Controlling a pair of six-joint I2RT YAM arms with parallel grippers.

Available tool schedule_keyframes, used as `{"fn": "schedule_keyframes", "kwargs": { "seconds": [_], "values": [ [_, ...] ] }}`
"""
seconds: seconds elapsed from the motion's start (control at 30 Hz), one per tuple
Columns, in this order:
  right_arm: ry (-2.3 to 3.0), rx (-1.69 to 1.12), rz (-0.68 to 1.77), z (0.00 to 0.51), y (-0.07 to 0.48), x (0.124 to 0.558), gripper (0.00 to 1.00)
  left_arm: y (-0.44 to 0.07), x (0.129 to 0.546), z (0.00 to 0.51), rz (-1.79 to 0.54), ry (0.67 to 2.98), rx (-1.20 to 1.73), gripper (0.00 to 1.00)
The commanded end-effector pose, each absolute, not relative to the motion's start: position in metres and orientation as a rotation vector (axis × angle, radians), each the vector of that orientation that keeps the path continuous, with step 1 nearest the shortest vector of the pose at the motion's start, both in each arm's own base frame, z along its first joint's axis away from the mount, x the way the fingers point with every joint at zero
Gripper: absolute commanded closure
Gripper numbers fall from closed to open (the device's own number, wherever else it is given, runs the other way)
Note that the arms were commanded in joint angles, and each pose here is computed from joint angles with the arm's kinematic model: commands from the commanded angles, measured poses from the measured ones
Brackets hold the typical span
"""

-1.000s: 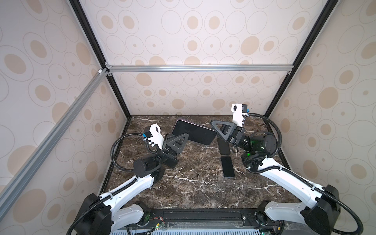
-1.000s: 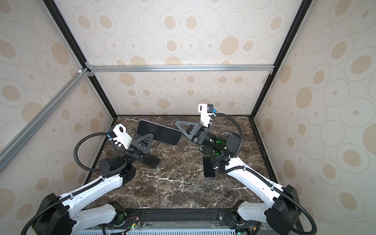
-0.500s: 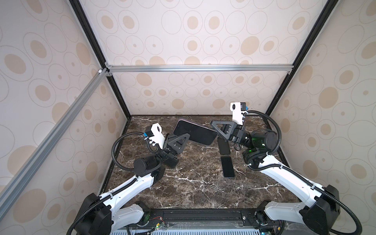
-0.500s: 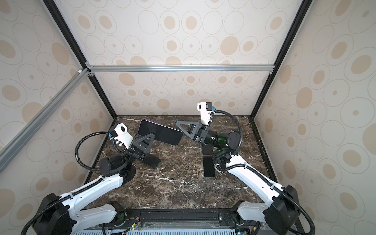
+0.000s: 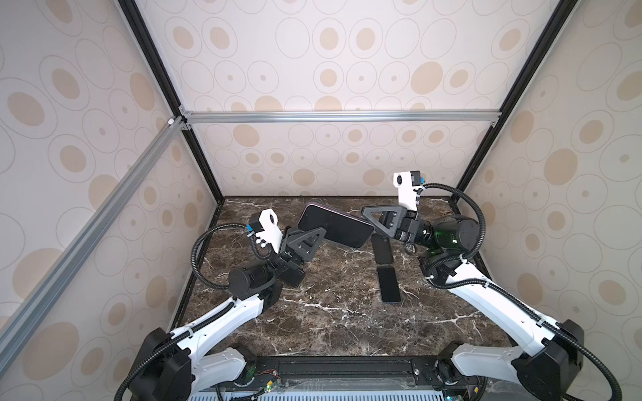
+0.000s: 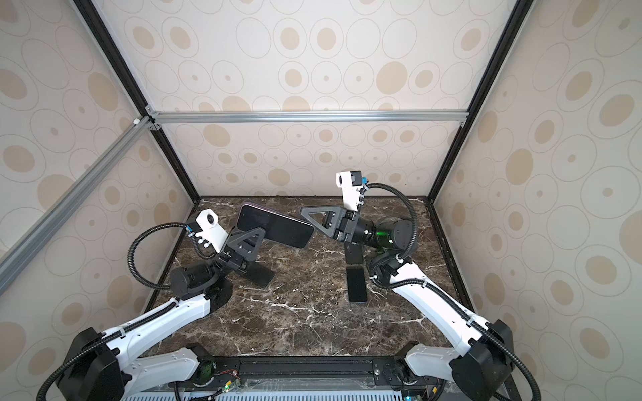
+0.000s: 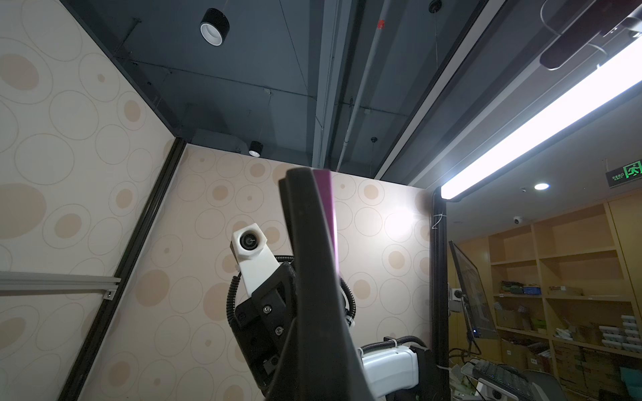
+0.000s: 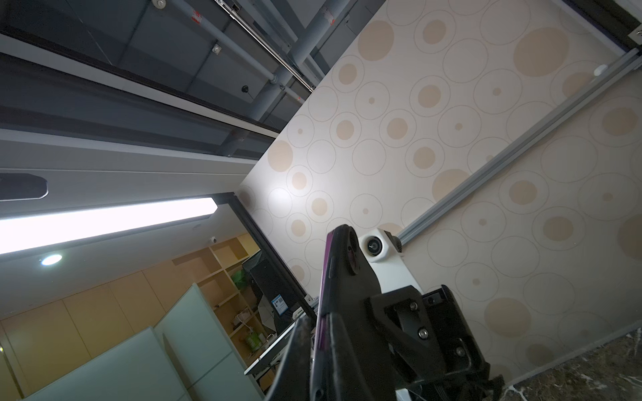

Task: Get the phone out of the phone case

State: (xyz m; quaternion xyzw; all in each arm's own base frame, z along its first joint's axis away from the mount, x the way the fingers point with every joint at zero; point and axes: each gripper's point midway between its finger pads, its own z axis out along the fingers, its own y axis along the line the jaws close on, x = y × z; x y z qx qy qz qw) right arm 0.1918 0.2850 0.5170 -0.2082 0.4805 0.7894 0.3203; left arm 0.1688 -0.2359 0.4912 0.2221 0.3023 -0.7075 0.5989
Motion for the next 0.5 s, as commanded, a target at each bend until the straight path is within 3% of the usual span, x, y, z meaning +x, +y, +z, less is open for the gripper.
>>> {"fn": "schedule_keyframes", "kwargs": {
  "seconds": [0.0,0.47],
  "values": [
    [1.439,-0.431,2.056,0.488,0.296,0.221,1.0,-0.221,0.091,0.517,-1.657,0.393,0.799,1.0],
    [1.493,-0.503,1.954,0.474,0.296,0.233,1.0,-0.225,0.086,0.519,-1.679,0.376,0.842,1.0]
  ]
}}
